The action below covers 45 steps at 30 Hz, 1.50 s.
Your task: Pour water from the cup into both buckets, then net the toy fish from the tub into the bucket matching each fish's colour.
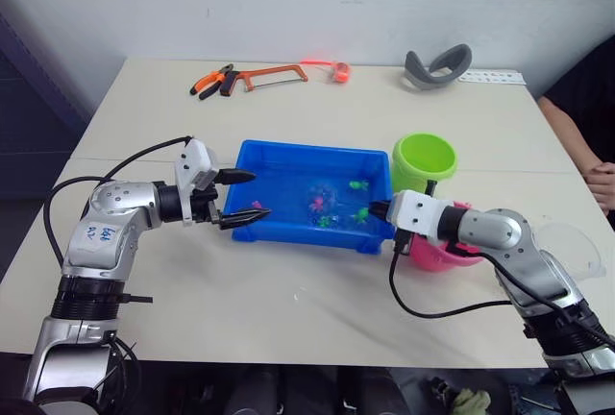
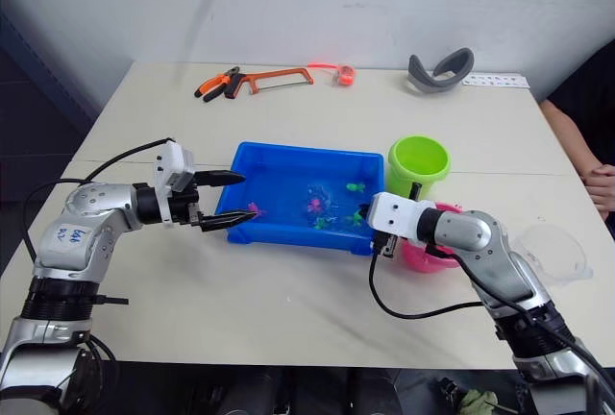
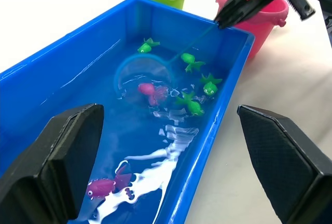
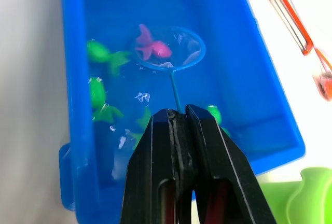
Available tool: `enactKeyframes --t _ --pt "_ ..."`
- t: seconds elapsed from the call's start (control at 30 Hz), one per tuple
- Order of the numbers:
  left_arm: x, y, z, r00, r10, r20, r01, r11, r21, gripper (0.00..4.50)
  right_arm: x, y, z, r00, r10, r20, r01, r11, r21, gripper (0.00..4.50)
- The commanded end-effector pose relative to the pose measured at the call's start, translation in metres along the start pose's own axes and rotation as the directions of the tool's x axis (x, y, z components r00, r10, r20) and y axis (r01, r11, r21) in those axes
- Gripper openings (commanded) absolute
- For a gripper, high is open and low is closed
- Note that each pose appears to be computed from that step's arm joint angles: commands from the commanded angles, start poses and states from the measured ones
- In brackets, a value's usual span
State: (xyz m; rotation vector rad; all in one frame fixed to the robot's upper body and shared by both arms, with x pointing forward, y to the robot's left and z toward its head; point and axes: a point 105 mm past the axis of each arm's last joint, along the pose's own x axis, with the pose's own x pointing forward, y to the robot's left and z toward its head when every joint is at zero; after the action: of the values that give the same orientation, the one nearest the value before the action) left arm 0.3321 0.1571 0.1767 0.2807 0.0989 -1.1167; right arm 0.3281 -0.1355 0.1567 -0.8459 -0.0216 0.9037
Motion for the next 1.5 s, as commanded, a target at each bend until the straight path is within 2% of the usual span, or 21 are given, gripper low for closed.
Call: enactKeyframes --t 0.03,0.23,0.47,0.73,0.93,1.1,1.3,1.4,1.5 --pt "0.000 0.003 0.011 0.999 0.000 0.038 -0.001 1.000 0.029 4.48 -0.007 -0.008 0.013 0.997 -0.043 0.057 0.037 0.994 0.103 0.00" --pt "0.007 0.000 0.012 0.998 -0.029 0.055 0.027 0.999 0.028 4.48 -0.016 -0.013 0.020 0.993 -0.086 0.083 0.052 0.936 0.348 0.00" --pt "0.026 -0.014 0.025 0.985 -0.131 0.110 0.128 0.991 0.037 4.48 -0.040 -0.015 0.027 0.986 -0.142 0.091 0.083 0.876 0.474 0.00" --pt "0.049 -0.038 0.042 0.935 -0.310 0.170 0.305 0.951 0.054 4.48 -0.104 0.001 0.035 0.962 -0.251 0.106 0.154 0.821 0.549 0.00" --pt "0.063 -0.048 0.043 0.892 -0.420 0.170 0.414 0.908 0.067 4.48 -0.156 0.019 0.025 0.941 -0.339 -0.003 0.277 0.763 0.584 0.00" --pt "0.074 -0.051 0.044 0.860 -0.481 0.168 0.474 0.877 0.085 4.48 -0.205 0.030 0.002 0.892 -0.408 -0.194 0.446 0.726 0.524 0.00" --pt "0.085 -0.047 0.047 0.845 -0.506 0.172 0.495 0.863 0.106 4.48 -0.229 0.043 -0.014 0.845 -0.426 -0.323 0.528 0.762 0.376 0.00" --pt "0.088 -0.046 0.048 0.841 -0.511 0.177 0.498 0.859 0.114 4.48 -0.235 0.041 -0.019 0.799 -0.473 -0.372 0.563 0.805 0.186 0.00" --pt "0.090 -0.046 0.049 0.838 -0.516 0.179 0.502 0.857 0.119 4.48 -0.236 0.038 -0.019 0.775 -0.497 -0.389 0.538 0.843 -0.005 0.00"
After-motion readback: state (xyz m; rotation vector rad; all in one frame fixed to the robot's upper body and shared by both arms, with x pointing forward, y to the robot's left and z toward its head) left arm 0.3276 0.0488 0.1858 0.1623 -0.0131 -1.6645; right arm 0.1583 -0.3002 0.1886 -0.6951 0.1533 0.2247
